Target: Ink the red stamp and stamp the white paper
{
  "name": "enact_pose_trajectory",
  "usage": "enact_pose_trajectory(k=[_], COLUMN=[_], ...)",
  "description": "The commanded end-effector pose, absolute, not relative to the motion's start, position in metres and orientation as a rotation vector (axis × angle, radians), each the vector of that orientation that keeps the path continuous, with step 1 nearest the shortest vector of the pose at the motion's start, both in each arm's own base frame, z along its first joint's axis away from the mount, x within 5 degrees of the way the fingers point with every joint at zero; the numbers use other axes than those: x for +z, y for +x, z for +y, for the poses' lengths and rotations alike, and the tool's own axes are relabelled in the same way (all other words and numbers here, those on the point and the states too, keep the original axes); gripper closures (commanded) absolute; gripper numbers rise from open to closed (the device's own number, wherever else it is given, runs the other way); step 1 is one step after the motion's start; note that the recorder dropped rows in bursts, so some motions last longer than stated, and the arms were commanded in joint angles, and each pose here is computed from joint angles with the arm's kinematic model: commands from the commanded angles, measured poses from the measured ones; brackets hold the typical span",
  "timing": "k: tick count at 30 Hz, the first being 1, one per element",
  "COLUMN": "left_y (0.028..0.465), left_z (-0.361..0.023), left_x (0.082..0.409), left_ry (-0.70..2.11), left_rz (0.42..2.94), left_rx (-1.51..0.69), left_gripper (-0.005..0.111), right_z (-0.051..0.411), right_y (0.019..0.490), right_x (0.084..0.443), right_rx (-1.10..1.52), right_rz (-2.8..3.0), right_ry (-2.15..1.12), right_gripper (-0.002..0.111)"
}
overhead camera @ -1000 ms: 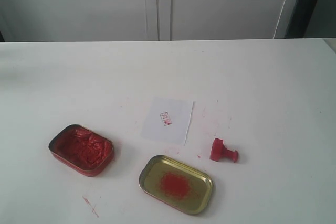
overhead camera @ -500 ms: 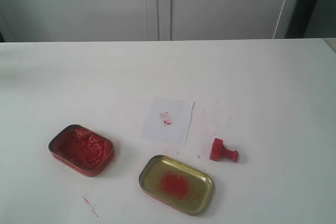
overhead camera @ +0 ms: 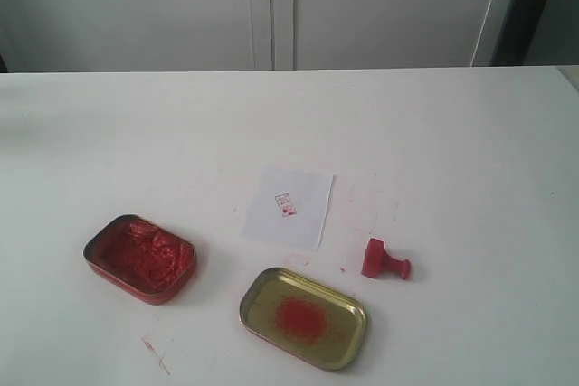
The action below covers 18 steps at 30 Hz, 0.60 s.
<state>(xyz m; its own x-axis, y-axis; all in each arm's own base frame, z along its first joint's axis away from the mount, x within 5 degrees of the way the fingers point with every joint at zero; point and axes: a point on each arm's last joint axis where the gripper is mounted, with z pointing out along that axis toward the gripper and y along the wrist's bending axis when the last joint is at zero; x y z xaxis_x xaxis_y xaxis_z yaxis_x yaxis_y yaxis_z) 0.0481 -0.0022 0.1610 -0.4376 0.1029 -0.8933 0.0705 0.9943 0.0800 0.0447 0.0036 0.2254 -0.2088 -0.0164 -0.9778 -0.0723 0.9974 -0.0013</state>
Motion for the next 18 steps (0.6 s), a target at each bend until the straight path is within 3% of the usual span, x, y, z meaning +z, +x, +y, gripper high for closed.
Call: enact_pose_trajectory(k=[1,18], left_y=[0.048,0.048], left_z=[-0.002,-0.002], left_x=[0.157,0.157], left_ry=[0.12,0.12], left_rz=[2.038,2.038], left_rx=[0.037,0.037], left_gripper=[0.107,0.107], right_z=[0.003,0.003], right_y=[0.048,0.053], right_x=[0.219,0.181], right_rx=[0.02,0.014], right_rz=[1.74,1.844], right_ry=[-0.072,-0.079], right_gripper=[0.108,0.108])
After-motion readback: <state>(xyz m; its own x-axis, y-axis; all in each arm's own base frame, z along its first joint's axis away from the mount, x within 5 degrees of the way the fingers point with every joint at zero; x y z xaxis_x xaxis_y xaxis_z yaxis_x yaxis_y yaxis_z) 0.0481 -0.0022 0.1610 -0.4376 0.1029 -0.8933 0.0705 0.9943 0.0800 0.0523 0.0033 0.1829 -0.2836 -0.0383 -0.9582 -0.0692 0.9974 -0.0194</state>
